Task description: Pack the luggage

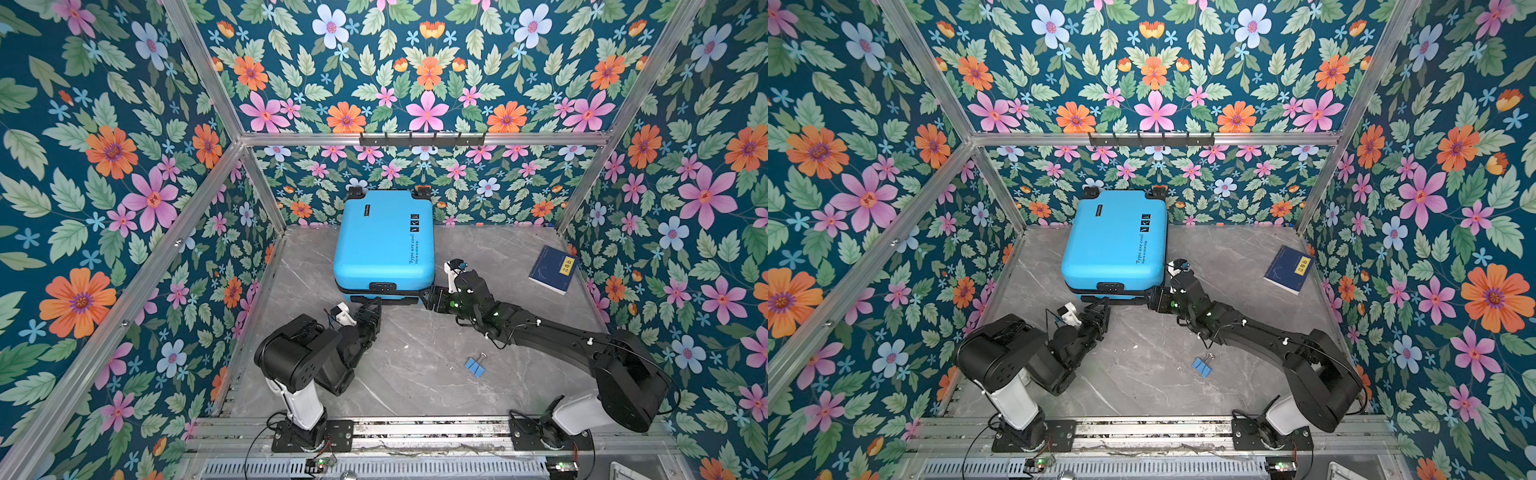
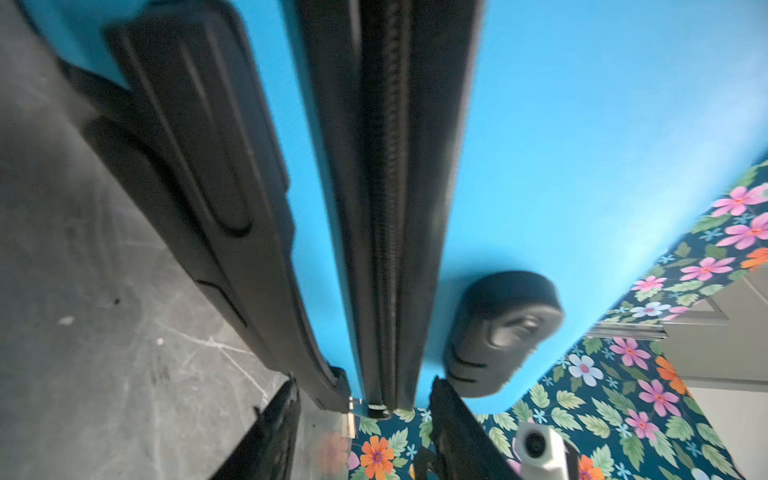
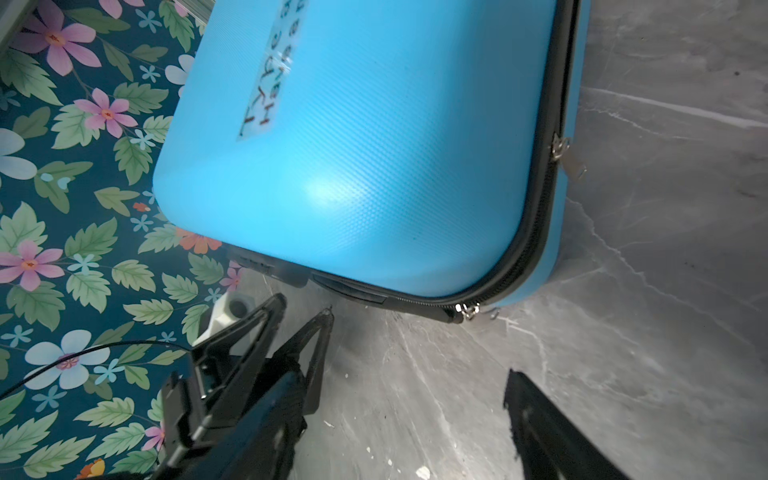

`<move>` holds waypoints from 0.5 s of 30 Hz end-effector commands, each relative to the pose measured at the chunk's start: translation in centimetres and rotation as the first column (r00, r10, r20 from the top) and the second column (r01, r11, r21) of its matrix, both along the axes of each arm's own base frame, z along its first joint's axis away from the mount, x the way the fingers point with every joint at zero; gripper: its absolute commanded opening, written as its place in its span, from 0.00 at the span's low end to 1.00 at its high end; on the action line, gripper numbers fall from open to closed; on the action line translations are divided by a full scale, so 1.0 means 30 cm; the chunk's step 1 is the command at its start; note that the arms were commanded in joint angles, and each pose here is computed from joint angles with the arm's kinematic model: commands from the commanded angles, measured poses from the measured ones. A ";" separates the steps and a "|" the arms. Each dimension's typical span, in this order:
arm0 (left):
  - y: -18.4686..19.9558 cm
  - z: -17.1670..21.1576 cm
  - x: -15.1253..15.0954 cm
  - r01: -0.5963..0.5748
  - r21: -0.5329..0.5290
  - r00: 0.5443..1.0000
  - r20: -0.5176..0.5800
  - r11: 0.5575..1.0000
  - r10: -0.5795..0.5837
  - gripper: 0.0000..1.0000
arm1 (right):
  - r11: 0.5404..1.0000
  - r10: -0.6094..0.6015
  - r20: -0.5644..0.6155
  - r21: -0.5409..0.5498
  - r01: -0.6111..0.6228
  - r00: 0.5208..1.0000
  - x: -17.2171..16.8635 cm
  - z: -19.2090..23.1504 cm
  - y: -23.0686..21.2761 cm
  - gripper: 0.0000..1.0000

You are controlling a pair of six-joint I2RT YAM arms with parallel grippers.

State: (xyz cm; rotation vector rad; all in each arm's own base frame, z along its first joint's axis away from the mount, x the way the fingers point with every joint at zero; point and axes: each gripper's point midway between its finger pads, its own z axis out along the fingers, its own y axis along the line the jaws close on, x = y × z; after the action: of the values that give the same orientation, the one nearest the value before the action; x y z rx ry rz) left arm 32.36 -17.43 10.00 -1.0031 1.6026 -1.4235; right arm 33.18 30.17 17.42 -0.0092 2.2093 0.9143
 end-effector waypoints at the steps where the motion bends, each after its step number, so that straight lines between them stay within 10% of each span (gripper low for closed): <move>1: -0.004 0.002 0.011 -0.004 -0.026 1.000 0.010 1.000 0.004 0.53 | 1.000 -0.017 0.018 0.007 0.017 1.000 0.007 0.030 -0.007 0.78; 15: -0.057 -0.023 0.083 0.010 0.001 1.000 0.025 1.000 -0.010 0.55 | 1.000 -0.029 0.028 -0.006 0.029 0.999 -0.005 0.043 -0.032 0.78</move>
State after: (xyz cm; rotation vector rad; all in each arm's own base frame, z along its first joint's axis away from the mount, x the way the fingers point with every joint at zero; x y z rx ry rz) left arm 34.57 -18.88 8.18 -1.0104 1.6307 -1.4026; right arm 33.01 29.43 18.44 0.0022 2.1891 0.8955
